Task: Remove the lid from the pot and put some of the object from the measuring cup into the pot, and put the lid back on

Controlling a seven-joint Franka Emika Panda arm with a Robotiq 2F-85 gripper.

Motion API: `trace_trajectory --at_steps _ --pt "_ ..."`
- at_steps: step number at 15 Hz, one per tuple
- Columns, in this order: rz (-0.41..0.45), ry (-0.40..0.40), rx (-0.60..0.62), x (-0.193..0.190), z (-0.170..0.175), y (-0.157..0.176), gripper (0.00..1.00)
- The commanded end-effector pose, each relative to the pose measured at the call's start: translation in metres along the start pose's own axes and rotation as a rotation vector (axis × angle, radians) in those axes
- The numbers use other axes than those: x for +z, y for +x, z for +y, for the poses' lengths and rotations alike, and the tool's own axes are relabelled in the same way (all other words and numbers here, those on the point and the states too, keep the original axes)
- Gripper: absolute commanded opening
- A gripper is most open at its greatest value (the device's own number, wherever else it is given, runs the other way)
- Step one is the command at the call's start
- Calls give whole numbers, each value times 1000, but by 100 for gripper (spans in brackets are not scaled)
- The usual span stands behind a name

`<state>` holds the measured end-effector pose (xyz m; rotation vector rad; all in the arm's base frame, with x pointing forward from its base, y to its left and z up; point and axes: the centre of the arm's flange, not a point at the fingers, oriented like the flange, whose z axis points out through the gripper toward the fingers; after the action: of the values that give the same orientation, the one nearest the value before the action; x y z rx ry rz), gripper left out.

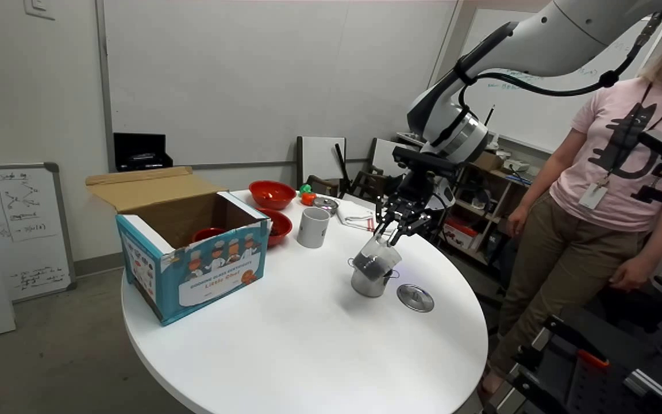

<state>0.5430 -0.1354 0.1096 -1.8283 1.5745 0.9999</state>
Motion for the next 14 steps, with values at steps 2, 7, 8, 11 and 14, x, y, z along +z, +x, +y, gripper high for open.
trace_trajectory --at_steps 2,7,8,11,14 --pt "-12 20 -27 -18 -30 0 8" --pt "-68 15 -88 -23 -53 -3 8" --pt "-81 20 -87 -24 -54 -1 8" --pt "-132 52 -75 -27 -48 8 8" --pt "-177 82 -58 -27 -40 22 8"
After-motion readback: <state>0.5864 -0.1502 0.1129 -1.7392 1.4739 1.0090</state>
